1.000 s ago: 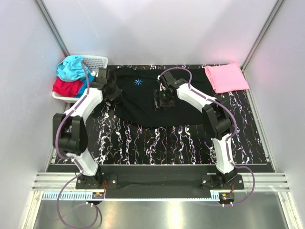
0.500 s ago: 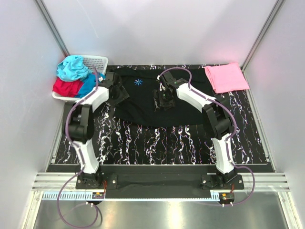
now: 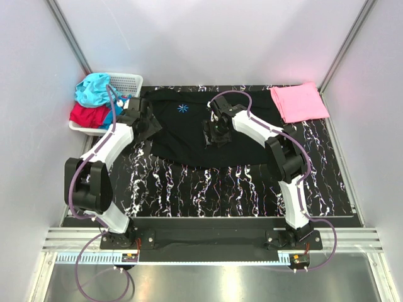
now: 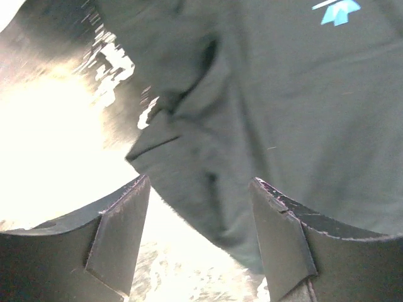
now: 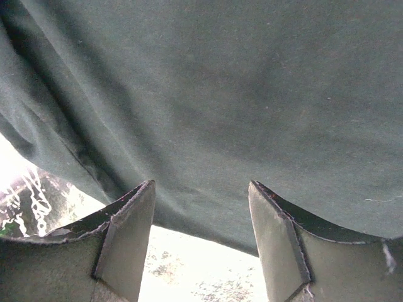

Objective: Fold and stack the t-shirts
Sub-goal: Flatten the tshirt out

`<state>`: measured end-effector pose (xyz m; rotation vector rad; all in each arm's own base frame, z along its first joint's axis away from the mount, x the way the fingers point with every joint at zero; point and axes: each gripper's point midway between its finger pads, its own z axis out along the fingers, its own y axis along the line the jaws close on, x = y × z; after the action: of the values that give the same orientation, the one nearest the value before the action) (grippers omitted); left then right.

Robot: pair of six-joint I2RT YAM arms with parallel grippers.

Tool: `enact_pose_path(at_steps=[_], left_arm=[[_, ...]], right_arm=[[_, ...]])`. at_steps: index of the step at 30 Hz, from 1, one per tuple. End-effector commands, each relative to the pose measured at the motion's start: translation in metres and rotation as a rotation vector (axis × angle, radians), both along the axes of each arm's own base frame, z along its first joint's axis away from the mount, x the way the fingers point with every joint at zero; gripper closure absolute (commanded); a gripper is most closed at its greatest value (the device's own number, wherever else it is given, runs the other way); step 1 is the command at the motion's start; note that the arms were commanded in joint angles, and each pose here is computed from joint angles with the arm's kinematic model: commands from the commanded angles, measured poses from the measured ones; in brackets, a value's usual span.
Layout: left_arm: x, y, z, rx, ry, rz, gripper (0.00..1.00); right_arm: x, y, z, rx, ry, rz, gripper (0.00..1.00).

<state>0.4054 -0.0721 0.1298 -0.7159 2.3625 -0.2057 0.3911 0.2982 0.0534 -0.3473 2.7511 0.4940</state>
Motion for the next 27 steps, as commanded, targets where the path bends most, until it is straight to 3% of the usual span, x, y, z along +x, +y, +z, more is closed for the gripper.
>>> enact_pose_path(at_steps=[1,15,27], left_arm=[[-0.011,0.015,-0.014,0.062,0.043,0.072,0.32],[-0.018,0.010,-0.087,0.072,0.257,0.121,0.41],[0.000,-0.008,-0.096,0.053,0.271,0.073,0.43]], right_arm=[[0.015,0.002,0.024,-0.002,-0.087,0.000,0.32],[0.037,-0.021,0.052,-0.052,-0.197,-0.096,0.32],[0.041,-0.028,0.055,-0.047,-0.204,-0.116,0.32]])
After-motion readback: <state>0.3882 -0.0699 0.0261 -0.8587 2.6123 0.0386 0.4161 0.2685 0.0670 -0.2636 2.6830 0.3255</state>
